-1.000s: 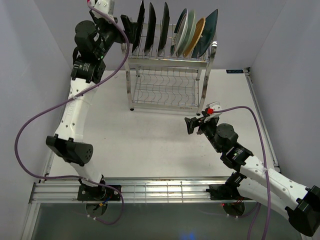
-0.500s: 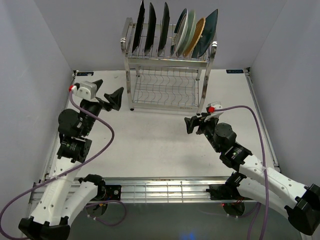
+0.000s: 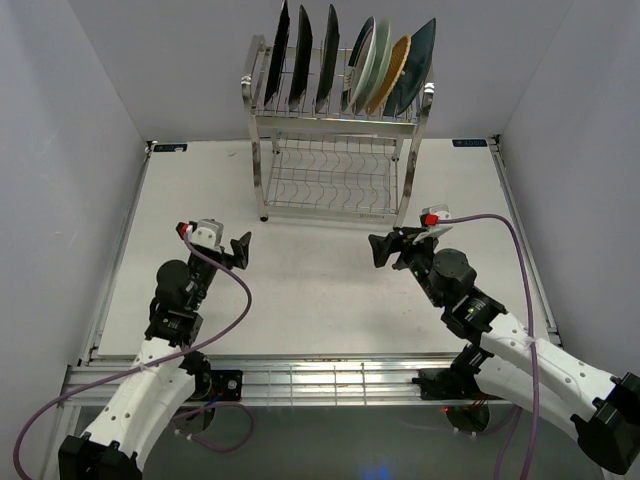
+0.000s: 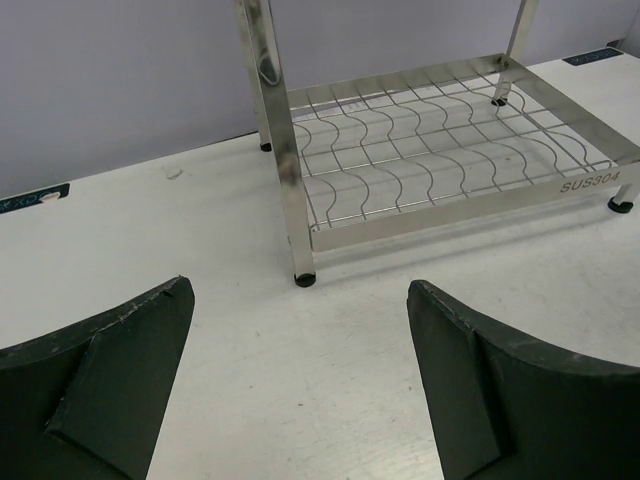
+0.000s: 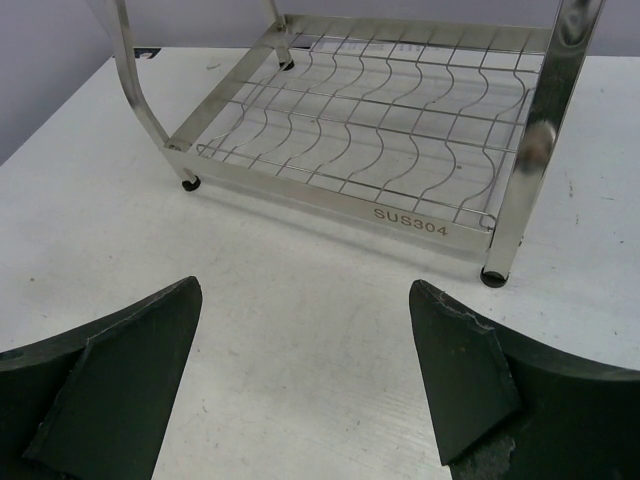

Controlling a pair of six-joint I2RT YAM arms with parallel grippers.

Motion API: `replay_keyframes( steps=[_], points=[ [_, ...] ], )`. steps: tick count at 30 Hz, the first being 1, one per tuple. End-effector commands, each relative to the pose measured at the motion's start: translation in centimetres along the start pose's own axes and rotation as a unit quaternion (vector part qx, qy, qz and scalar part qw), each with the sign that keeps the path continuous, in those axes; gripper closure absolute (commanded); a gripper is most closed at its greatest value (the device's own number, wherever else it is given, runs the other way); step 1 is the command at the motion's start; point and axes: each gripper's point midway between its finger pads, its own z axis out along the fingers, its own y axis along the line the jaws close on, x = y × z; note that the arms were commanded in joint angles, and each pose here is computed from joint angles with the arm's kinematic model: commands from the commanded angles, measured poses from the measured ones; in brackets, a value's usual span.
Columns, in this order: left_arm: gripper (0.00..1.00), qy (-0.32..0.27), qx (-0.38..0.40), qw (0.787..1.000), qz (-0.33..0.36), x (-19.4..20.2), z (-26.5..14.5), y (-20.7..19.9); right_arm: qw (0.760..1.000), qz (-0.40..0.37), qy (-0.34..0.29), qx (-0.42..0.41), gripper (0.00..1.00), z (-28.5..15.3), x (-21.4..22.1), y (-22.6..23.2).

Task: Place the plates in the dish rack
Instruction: Reset both arms

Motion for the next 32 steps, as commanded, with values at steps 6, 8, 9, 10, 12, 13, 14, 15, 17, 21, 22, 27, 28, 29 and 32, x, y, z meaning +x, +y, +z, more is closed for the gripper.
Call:
replay_keyframes(
  steps=[6,8,9,10,12,13,14,15,17,21,22,27,28,29,32],
  points=[
    [0.02,-0.053,-0.011,0.998,0.011,-2.4,-0.1,0.6,1.0,0.015,-0.019,-0.01,0.1,0.2,-1.1,0.6],
    [0.02,-0.052,-0.014,0.998,0.008,-2.3,0.0,0.7,1.0,0.013,-0.023,-0.007,0.1,0.0,-1.4,0.4],
    [0.02,-0.052,-0.015,0.999,0.006,-2.2,0.0,0.7,1.0,0.012,-0.024,-0.004,0.1,-0.1,-1.5,0.2],
    [0.02,-0.05,-0.016,0.999,0.006,-2.1,0.1,0.7,1.0,0.012,-0.028,-0.004,0.1,-0.3,-1.6,0.2],
    [0.02,-0.05,-0.016,0.999,0.006,-2.1,0.1,0.7,0.999,0.006,-0.034,-0.007,0.1,-0.4,-1.8,0.2],
    [0.02,-0.051,-0.018,0.999,0.006,-2.2,0.1,0.8,0.999,0.006,-0.037,-0.007,0.1,-0.5,-1.8,0.1],
    [0.02,-0.05,-0.021,0.999,0.005,-2.1,0.1,0.9,0.999,0.003,-0.038,-0.008,0.1,-0.5,-1.8,0.1],
    [0.02,-0.051,-0.022,0.998,0.004,-2.2,0.1,0.9,0.999,0.003,-0.039,-0.006,0.1,-0.5,-1.8,0.0],
    [0.02,-0.047,-0.025,0.999,0.004,-2.0,0.2,1.0,0.999,0.001,-0.038,-0.004,0.1,-0.4,-1.9,0.0],
    [0.02,-0.044,-0.021,0.999,0.003,-1.9,0.3,0.9,0.999,-0.003,-0.034,-0.003,0.1,-0.3,-1.8,0.0],
    [0.02,-0.044,-0.02,0.999,0.003,-1.9,0.3,0.9,0.999,-0.004,-0.031,-0.003,0.1,-0.3,-1.8,0.0],
    [0.02,-0.045,-0.025,0.999,0.003,-2.0,0.3,1.0,1.0,-0.005,-0.031,0.001,0.1,-0.2,-1.8,-0.1],
    [0.02,-0.046,-0.026,0.999,0.002,-2.1,0.3,1.1,1.0,-0.005,-0.03,-0.001,0.1,-0.2,-1.8,0.0],
    [0.02,-0.045,-0.029,0.999,0.002,-2.0,0.3,1.2,0.999,-0.005,-0.033,-0.003,0.1,-0.3,-1.9,0.0],
    [0.02,-0.045,-0.029,0.999,0.001,-2.0,0.3,1.2,0.999,-0.004,-0.037,-0.005,0.1,-0.4,-2.1,0.0]
  ],
)
